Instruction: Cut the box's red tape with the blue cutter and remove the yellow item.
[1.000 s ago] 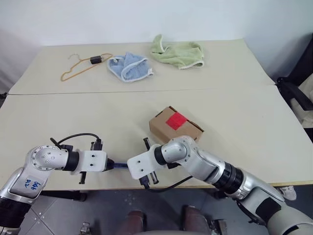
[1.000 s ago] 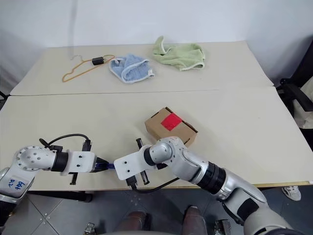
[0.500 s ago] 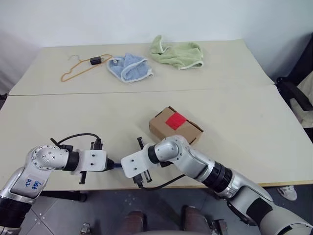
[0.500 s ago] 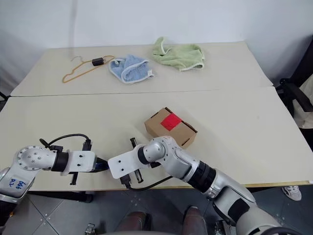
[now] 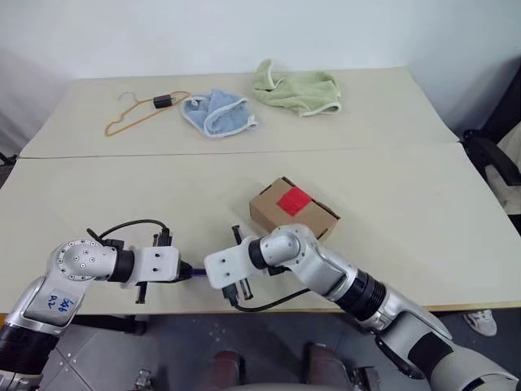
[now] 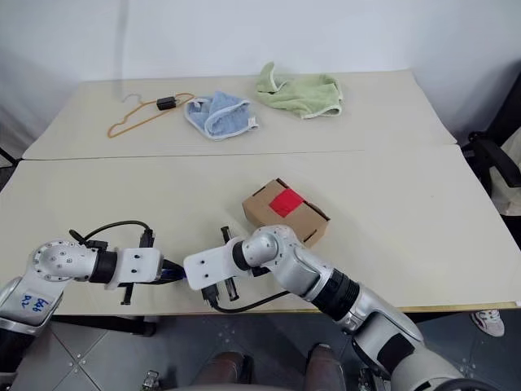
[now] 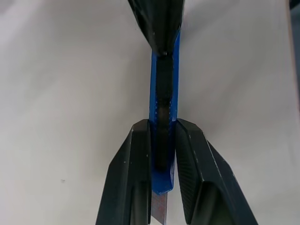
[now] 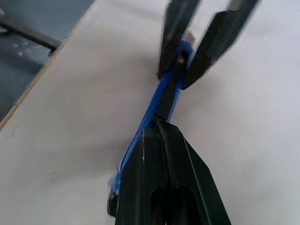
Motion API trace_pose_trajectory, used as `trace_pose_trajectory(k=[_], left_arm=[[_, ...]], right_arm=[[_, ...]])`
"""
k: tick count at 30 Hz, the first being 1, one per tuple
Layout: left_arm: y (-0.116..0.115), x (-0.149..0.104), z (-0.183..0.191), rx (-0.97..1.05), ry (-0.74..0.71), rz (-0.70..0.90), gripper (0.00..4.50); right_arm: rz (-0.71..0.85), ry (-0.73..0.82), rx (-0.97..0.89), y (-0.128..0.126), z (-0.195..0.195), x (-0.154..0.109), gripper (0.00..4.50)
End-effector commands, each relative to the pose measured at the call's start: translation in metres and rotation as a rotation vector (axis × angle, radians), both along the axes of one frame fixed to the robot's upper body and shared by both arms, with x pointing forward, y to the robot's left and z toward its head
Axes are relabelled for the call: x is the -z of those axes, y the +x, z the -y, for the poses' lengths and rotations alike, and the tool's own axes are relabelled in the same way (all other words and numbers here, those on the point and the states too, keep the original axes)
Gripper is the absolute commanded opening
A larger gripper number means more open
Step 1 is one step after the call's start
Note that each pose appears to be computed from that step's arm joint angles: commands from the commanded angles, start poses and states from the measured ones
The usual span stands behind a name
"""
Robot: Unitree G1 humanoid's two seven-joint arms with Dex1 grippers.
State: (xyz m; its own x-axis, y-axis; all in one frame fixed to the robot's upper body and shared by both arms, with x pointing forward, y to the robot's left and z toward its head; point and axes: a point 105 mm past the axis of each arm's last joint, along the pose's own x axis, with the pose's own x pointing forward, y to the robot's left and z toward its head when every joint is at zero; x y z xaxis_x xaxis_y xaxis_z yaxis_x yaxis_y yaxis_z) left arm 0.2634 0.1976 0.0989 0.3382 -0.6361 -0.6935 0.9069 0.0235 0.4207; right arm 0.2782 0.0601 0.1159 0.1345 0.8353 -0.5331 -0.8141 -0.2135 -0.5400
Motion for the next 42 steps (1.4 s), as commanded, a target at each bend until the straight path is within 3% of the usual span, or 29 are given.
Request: trace_pose_trajectory(k=[1, 7, 9, 12, 16, 21, 22, 27, 40, 42], left_arm=[[0.006, 0.013, -0.006, -0.043, 0.013, -0.02, 0.4], [0.046, -0.03, -0.01, -0.127, -0.176, 0.257, 0.4], [0.06, -0.049, -0.008, -0.145, -0.26, 0.406, 0.4], [0.071, -0.063, -0.001, -0.13, -0.306, 0.535, 0.4], [0.081, -0.08, 0.022, -0.08, -0.37, 0.691, 0.4], [0.087, -0.096, 0.043, -0.013, -0.434, 0.816, 0.4], [0.088, -0.099, 0.046, 0.002, -0.437, 0.836, 0.4], [0.093, -0.116, 0.062, 0.049, -0.479, 0.935, 0.4], [0.087, -0.115, 0.081, 0.105, -0.52, 0.914, 0.4], [0.087, -0.115, 0.081, 0.106, -0.522, 0.913, 0.4]], right_arm=[[-0.054, 0.2, 0.101, 0.012, 0.021, -0.053, 0.0], [-0.221, 0.372, 0.295, 0.029, 0.08, -0.099, 0.0], [-0.292, 0.389, 0.401, 0.04, 0.102, -0.11, 0.37], [-0.355, 0.441, 0.461, 0.047, 0.116, -0.128, 1.28], [-0.514, 0.574, 0.459, 0.049, 0.116, -0.173, 2.68], [-0.574, 0.543, 0.45, 0.048, 0.113, -0.186, 4.37], [-0.589, 0.528, 0.464, 0.049, 0.113, -0.185, 4.5], [-0.661, 0.438, 0.524, 0.055, 0.112, -0.177, 4.5], [-0.702, 0.402, 0.553, 0.073, 0.102, -0.163, 4.5], [-0.7, 0.399, 0.555, 0.074, 0.102, -0.162, 4.12]])
